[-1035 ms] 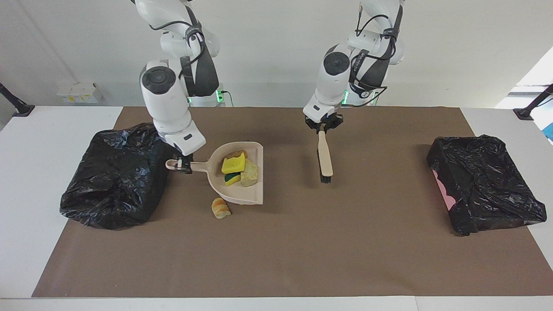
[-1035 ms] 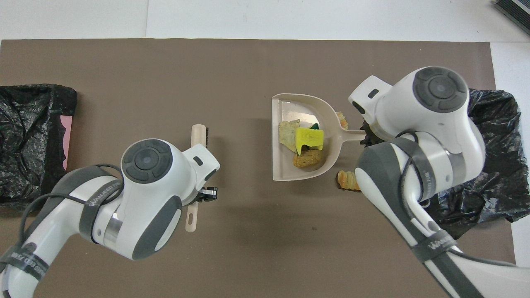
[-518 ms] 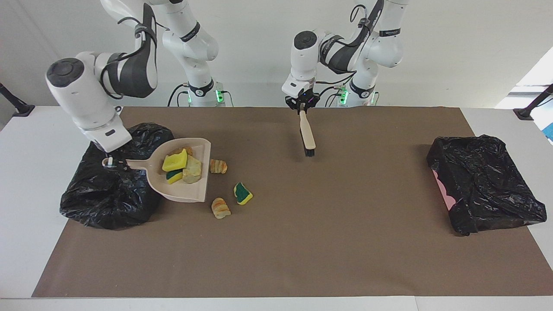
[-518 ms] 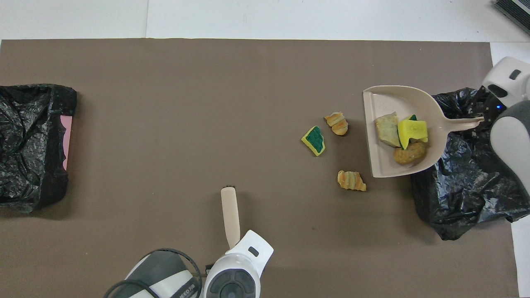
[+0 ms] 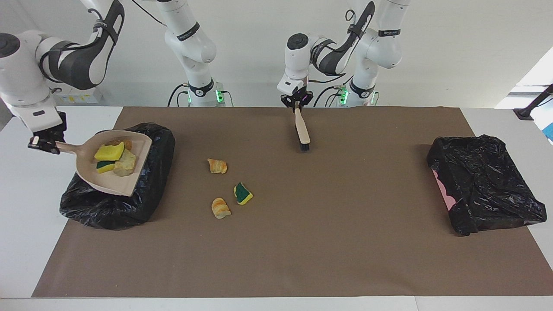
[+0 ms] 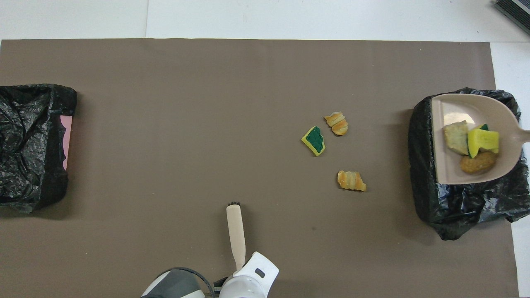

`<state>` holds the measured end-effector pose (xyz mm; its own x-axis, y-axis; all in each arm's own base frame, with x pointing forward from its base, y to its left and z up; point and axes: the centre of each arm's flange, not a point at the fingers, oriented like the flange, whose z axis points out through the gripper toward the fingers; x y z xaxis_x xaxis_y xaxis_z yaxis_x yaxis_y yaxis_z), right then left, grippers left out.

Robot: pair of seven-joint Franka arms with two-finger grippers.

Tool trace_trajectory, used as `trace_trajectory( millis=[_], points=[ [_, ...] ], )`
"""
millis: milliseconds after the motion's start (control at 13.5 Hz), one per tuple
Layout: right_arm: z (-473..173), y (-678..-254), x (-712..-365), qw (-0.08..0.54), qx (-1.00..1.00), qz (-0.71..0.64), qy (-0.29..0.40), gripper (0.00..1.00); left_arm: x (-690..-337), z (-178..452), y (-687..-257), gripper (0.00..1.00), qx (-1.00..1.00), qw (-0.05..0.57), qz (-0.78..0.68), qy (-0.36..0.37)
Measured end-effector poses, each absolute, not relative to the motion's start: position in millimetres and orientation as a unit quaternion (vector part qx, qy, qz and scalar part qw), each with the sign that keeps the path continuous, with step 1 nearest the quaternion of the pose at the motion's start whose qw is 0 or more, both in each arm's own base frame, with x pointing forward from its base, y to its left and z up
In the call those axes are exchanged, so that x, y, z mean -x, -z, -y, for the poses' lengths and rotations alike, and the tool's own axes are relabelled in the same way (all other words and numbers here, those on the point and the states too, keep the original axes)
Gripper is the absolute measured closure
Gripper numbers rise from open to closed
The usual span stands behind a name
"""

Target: Sweep and dump trash in bin

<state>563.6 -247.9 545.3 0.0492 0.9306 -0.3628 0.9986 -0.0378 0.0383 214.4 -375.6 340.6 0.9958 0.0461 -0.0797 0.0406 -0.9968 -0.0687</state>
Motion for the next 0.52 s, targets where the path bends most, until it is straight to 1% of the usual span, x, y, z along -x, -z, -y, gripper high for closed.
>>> trace_trajectory(
  millis=[74, 222, 370, 518],
  points=[
    [245.6, -555.8, -559.9, 0.158, -0.702, -0.681, 0.135, 0.68, -213.2, 375.5, -339.7, 0.74, 0.998, 0.033, 0.023, -0.043],
    [240.2, -560.3, -554.0, 0.185, -0.686, -0.684, 0.169, 0.68, -211.4, 375.7, -338.7, 0.74, 0.998, 0.03, 0.026, -0.05],
    [228.7, -548.2, -549.1, 0.223, -0.674, -0.676, 0.196, 0.68, -210.4, 375.2, -337.6, 0.74, 0.998, 0.029, 0.021, -0.054],
    [205.3, -534.8, -541.6, 0.249, -0.669, -0.665, 0.218, 0.68, -209.8, 374.2, -335.9, 0.74, 0.998, 0.029, 0.011, -0.057]
  ],
)
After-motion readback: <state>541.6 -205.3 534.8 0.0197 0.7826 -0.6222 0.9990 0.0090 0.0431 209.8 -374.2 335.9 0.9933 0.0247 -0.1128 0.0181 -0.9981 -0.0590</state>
